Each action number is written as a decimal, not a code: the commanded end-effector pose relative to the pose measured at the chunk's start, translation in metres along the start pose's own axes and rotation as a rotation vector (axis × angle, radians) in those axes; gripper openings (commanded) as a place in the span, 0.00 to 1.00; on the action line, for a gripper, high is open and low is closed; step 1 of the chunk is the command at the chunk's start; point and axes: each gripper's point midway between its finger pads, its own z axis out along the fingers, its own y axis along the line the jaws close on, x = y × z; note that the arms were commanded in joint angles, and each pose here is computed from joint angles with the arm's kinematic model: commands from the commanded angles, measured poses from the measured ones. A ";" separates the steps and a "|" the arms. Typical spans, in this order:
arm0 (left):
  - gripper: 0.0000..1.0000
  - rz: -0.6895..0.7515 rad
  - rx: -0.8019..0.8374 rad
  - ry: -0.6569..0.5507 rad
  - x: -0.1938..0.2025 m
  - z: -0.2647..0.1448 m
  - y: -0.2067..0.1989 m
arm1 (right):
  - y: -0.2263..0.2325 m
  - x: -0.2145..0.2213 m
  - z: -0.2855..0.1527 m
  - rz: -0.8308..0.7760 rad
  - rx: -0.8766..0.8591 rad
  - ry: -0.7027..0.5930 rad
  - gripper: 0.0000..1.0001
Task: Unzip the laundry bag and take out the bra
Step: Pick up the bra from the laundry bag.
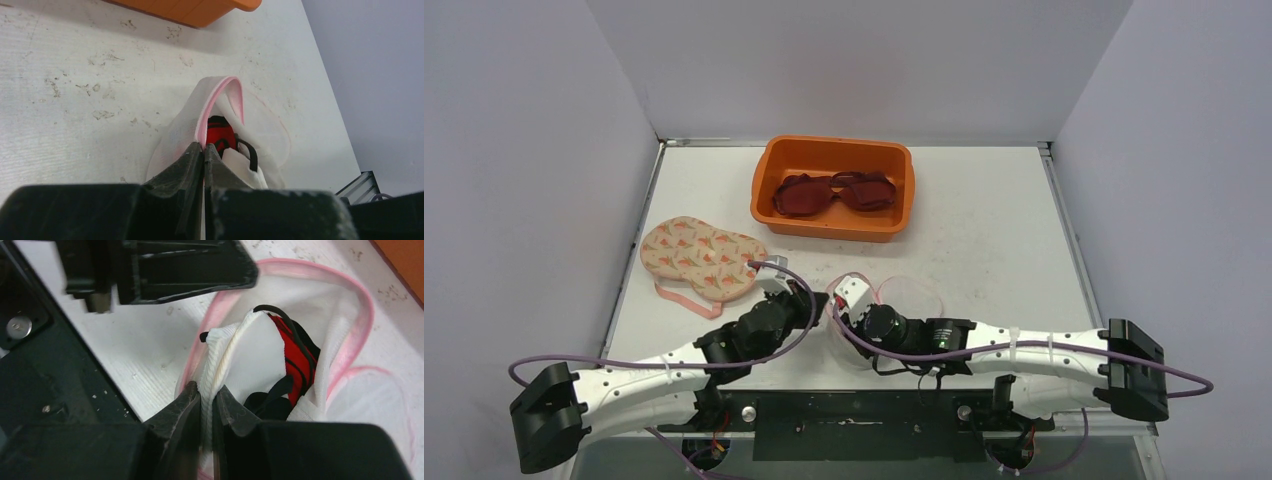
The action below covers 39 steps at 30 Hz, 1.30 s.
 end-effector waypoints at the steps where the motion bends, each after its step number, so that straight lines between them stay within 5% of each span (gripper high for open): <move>1: 0.00 0.012 0.014 -0.047 -0.021 0.007 -0.016 | 0.025 -0.022 -0.015 -0.064 -0.138 -0.102 0.05; 11: 0.00 -0.012 0.018 -0.021 -0.002 0.003 0.001 | -0.010 -0.079 -0.062 0.131 -0.029 -0.449 0.05; 16: 0.00 -0.039 0.056 -0.042 -0.006 -0.001 -0.004 | -0.030 -0.078 -0.063 0.206 0.069 -0.492 0.05; 28: 0.00 -0.048 0.253 -0.291 -0.080 -0.015 -0.060 | -0.048 -0.128 -0.092 0.239 0.143 -0.674 0.05; 34: 0.00 0.022 0.229 -0.301 -0.085 -0.006 -0.067 | -0.052 -0.136 -0.085 0.168 0.197 -0.613 0.05; 39: 0.00 -0.015 0.060 -0.211 -0.039 0.004 -0.007 | -0.050 -0.111 -0.070 0.157 0.190 -0.517 0.05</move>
